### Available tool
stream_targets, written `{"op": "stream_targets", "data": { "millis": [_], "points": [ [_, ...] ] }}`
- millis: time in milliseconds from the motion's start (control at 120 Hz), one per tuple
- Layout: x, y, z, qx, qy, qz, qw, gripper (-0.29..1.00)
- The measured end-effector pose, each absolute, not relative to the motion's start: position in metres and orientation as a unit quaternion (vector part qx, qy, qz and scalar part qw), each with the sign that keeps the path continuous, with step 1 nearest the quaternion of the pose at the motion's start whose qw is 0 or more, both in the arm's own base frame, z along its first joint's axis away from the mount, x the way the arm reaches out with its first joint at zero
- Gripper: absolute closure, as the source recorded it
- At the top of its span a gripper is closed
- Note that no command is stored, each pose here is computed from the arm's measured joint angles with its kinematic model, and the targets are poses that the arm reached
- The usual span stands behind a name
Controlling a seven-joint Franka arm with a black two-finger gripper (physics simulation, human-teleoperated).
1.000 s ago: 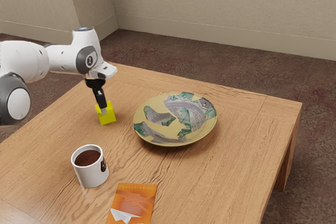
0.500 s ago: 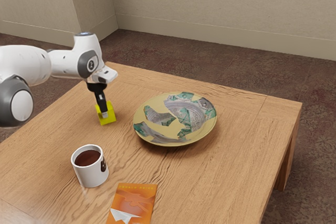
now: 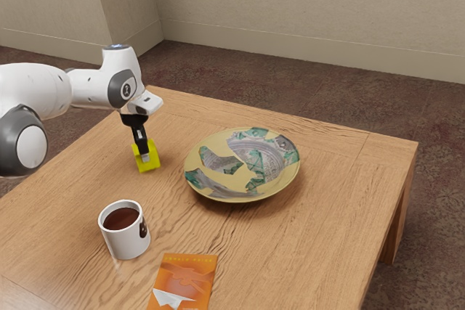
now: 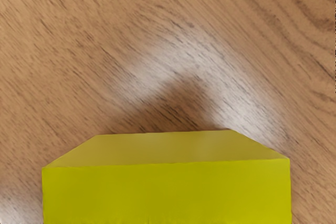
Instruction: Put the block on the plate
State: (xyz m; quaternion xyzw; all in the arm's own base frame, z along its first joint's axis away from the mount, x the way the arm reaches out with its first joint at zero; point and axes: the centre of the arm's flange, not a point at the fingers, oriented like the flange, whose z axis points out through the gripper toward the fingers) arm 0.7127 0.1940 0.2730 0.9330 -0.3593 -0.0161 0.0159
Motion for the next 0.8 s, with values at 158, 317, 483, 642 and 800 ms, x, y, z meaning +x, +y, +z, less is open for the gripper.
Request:
{"op": "stream_targets", "data": {
  "millis": [158,317,483,642,800],
  "points": [
    [0.713,0.191,0.28,0.932,-0.362,-0.014,0.012,0.32],
    [0.713,0.175,0.305,0.928,-0.373,-0.007,0.002,0.34],
    [0.711,0.16,0.333,0.924,-0.383,-0.001,-0.011,0.35],
    [0.711,0.134,0.354,0.917,-0.399,0.003,-0.022,0.35],
    [0.715,0.1,0.368,0.908,-0.418,0.005,-0.035,0.35]
  ]
}}
